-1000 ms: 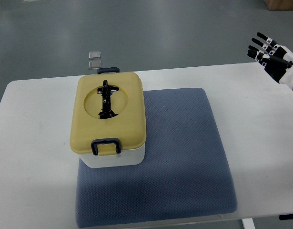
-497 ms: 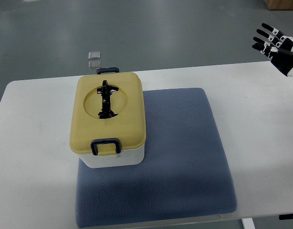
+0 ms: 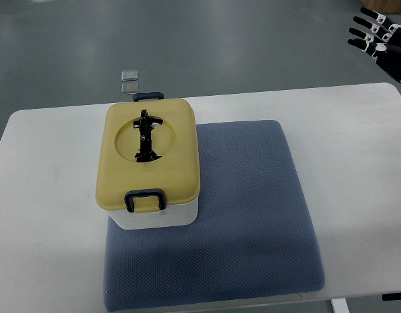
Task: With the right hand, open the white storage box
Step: 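Reach the right hand over the yellow lid toward its black handle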
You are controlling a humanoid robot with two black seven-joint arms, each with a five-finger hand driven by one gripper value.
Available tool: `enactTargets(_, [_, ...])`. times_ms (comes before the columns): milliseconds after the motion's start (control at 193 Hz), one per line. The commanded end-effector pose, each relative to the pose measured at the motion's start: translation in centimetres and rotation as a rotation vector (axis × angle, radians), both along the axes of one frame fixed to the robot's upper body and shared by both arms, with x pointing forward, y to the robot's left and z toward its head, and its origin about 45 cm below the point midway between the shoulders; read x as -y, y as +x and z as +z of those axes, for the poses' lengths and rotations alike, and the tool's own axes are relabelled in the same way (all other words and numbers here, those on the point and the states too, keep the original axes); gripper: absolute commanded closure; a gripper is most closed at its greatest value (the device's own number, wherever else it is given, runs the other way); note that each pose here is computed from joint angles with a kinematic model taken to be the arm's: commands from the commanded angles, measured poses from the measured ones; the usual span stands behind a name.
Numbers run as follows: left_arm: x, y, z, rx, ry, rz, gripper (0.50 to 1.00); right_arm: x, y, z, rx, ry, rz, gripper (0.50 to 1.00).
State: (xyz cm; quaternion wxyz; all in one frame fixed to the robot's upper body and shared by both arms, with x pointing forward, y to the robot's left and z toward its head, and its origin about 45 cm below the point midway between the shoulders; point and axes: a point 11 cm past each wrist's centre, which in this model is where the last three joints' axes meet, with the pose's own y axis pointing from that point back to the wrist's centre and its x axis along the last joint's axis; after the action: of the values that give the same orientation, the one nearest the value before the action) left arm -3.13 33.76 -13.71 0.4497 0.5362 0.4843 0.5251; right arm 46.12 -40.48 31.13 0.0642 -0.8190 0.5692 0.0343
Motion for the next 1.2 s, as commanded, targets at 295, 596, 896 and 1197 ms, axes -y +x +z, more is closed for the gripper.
enactTargets(295, [0.0, 0.0, 0.0, 0.000, 0.001, 0.000, 0.500, -11.9, 1.2, 8.0, 0.265, -0.428, 0.334, 0.593])
enactTargets(596, [0.0, 0.0, 0.0, 0.000, 0.001, 0.000, 0.500, -21.6, -2.6, 9.6, 0.664, -0.895, 0.594, 0.593])
enactTargets(896, [0.0, 0.0, 0.0, 0.000, 0.001, 0.000, 0.500, -29.4, -4.3, 10.1, 0.912, -1.128, 0.740, 0.593])
enactTargets(1197, [0.0, 0.0, 0.0, 0.000, 0.000, 0.000, 0.500, -33.9, -5.6, 10.0, 1.074, -1.250, 0.822, 0.613])
